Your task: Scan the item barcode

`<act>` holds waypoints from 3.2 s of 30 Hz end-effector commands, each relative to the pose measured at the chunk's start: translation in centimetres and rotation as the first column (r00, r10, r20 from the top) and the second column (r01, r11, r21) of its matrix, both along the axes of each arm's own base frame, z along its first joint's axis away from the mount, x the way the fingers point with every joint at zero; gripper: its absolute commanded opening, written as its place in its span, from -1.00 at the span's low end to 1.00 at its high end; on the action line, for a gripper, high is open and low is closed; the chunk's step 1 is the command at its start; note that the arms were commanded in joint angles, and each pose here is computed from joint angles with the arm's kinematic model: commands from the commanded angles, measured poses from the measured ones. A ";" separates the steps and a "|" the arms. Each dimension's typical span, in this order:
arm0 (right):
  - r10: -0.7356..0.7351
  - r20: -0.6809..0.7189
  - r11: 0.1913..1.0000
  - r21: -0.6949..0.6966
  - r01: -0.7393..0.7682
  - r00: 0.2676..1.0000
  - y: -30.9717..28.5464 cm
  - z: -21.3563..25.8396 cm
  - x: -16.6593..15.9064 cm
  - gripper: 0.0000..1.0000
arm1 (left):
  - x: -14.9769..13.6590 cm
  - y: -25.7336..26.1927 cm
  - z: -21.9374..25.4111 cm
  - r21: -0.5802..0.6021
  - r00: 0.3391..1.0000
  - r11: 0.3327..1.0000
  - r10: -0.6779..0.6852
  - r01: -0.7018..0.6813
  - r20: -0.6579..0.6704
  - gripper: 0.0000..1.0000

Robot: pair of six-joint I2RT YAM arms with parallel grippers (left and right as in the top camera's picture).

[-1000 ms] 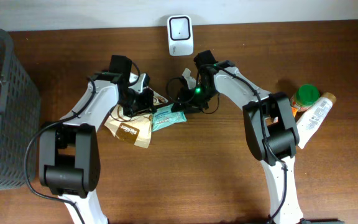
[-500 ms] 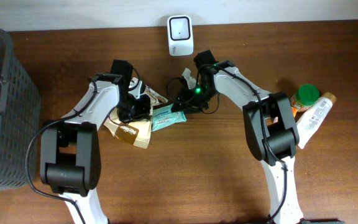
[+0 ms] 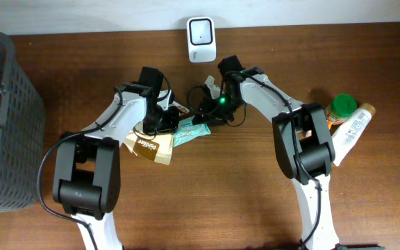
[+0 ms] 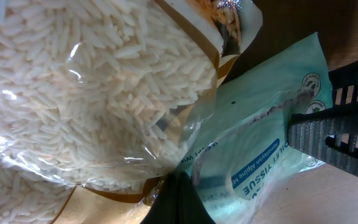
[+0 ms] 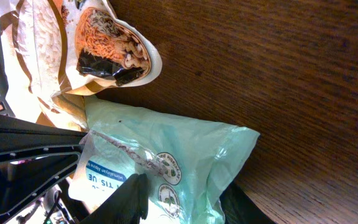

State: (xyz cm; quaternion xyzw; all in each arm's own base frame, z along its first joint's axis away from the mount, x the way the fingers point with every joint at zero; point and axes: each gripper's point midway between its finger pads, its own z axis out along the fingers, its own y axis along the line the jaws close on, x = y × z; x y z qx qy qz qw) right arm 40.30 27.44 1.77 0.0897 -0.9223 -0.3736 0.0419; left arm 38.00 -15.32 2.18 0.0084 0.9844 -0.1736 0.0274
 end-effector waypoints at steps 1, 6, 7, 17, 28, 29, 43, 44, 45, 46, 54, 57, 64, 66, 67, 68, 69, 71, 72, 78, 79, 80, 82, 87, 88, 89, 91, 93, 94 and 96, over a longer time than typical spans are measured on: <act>0.005 -0.031 1.000 0.008 -0.005 1.000 0.3 -0.8 -0.6 -0.31 | -0.7 -0.9 -1.3 -0.004 0.999 1.000 -0.015 0.015 -0.033 -1.00; 0.018 -0.042 0.999 0.028 -0.017 0.999 0.9 -0.5 -1.0 -0.31 | -0.8 -1.9 -2.1 -0.007 0.999 1.000 -0.027 0.027 -0.035 -1.00; 0.024 -0.041 0.999 0.029 -0.023 0.999 1.2 -0.5 -1.2 -0.31 | -0.8 -2.0 -2.1 -0.013 0.999 1.000 -0.027 0.027 -0.036 -1.00; 0.077 -0.022 0.996 0.042 -0.076 0.997 3.4 -0.4 -2.4 -0.11 | -0.7 -1.9 -2.1 -0.012 0.999 1.000 -0.026 0.025 -0.034 -1.00; 0.089 -0.020 0.996 0.032 -0.088 0.996 3.7 -1.1 -3.0 -0.91 | -0.7 -1.8 -2.2 -0.005 0.999 1.000 -0.025 0.025 -0.033 -1.00; 0.087 -0.019 0.996 0.034 -0.087 0.996 3.7 -1.0 -2.9 -0.92 | -0.7 -1.8 -2.2 -0.005 0.999 1.000 -0.025 0.025 -0.034 -1.00; 0.008 0.241 0.986 -0.166 0.033 0.970 -3.6 8.3 0.5 -0.91 | 2.0 0.8 4.7 -0.049 0.998 0.998 -0.043 0.046 0.046 0.15; 0.007 0.273 0.976 -0.210 0.052 0.962 -4.4 9.2 0.6 -0.92 | 2.2 1.0 4.8 -0.048 0.998 0.998 -0.038 0.041 0.051 0.22; 0.005 0.296 0.967 -0.244 0.071 0.955 -5.2 9.8 0.6 -0.92 | 2.2 1.1 4.8 -0.049 0.998 0.998 -0.036 0.038 0.052 0.27; 0.002 0.327 0.951 -0.293 0.099 0.945 -6.2 10.6 0.7 -0.92 | 2.3 1.2 4.7 -0.043 0.998 0.998 -0.034 0.036 0.053 0.35; 0.105 0.544 0.362 -0.801 0.478 0.833 -17.8 15.7 -0.3 -0.91 | 2.8 1.8 4.5 -0.007 0.997 1.000 -0.029 0.030 0.074 0.74; 0.140 0.538 0.234 -0.834 0.500 0.831 -17.6 14.9 -1.1 -0.91 | 3.3 2.5 4.3 0.029 0.996 0.999 -0.020 0.017 0.092 0.98; 0.177 0.529 0.167 -0.847 0.504 0.830 -15.2 11.2 -1.0 -0.91 | 4.8 6.6 4.1 0.097 0.990 0.992 0.063 -0.075 0.124 0.98; 0.189 0.534 0.180 -0.844 0.505 0.824 -14.2 10.7 -0.9 -0.92 | 5.3 7.9 4.2 0.088 0.986 0.989 0.103 -0.115 0.129 0.98; 0.203 0.528 0.182 -0.848 0.498 0.825 -13.6 10.2 -1.0 -0.92 | 5.4 8.7 4.2 0.085 0.983 0.986 0.135 -0.146 0.127 0.98; 0.214 0.517 0.178 -0.855 0.488 0.828 -13.3 9.7 -1.1 -0.91 | 5.6 9.6 4.2 0.083 0.979 0.981 0.162 -0.173 0.125 0.98; 0.231 0.508 0.168 -0.861 0.480 0.830 -13.0 9.3 -1.2 -0.92 | 5.7 10.6 4.2 0.083 0.975 0.977 0.184 -0.195 0.125 0.99; 0.252 0.489 0.149 -0.872 0.465 0.835 -12.8 8.3 -1.3 -0.92 | 5.8 11.6 4.2 0.083 0.971 0.973 0.206 -0.217 0.124 0.98; 0.259 0.481 0.147 -0.877 0.458 0.838 -12.6 8.0 -1.3 -0.91 | 5.8 12.2 4.2 0.083 0.968 0.970 0.219 -0.230 0.125 0.98; 0.269 0.419 0.215 -0.904 0.370 0.867 -10.0 5.9 -3.2 -0.77 | 5.9 14.6 4.2 0.083 0.954 0.955 0.273 -0.284 0.124 0.98; 0.278 0.392 0.247 -0.911 0.329 0.877 -9.1 5.4 -3.8 -0.64 | 5.9 14.8 4.2 0.084 0.953 0.954 0.275 -0.287 0.125 0.98; 0.297 0.359 0.289 -0.917 0.275 0.885 -7.8 4.8 -4.6 -0.55 | 5.9 14.8 4.2 0.084 0.953 0.954 0.276 -0.287 0.125 0.98; 0.336 0.306 0.378 -0.910 0.170 0.891 -5.1 3.7 -6.2 -0.38 | 5.9 14.8 4.2 0.084 0.953 0.954 0.276 -0.288 0.126 0.98; 0.359 0.311 0.533 -0.842 0.080 0.880 0.0 4.2 -7.6 -0.23 | 5.9 14.9 4.2 0.087 0.953 0.954 0.276 -0.288 0.124 0.98; 0.344 0.331 0.562 -0.822 0.089 0.879 0.6 5.1 -7.3 -0.24 | 5.8 14.8 4.2 0.087 0.953 0.954 0.276 -0.287 0.122 0.99; 0.326 0.347 0.590 -0.801 0.097 0.879 0.9 6.0 -7.0 -0.23 | 5.7 14.8 4.2 0.088 0.954 0.954 0.275 -0.286 0.118 0.98; 0.287 0.372 0.651 -0.752 0.105 0.883 1.0 8.1 -6.1 -0.23 | 5.4 14.8 4.1 0.091 0.956 0.954 0.275 -0.284 0.102 0.98; 0.247 0.374 0.718 -0.690 0.091 0.894 0.4 9.9 -5.0 -0.23 | 4.8 14.5 3.9 0.096 0.960 0.956 0.269 -0.276 0.081 0.98; 0.225 0.369 0.748 -0.658 0.083 0.902 -0.1 10.6 -4.5 -0.23 | 4.6 14.1 3.7 0.095 0.963 0.959 0.261 -0.267 0.071 0.98; 0.176 0.337 0.790 -0.608 0.071 0.925 -2.0 11.1 -3.5 -0.20 | 4.2 13.2 3.4 0.099 0.971 0.967 0.229 -0.235 0.061 0.99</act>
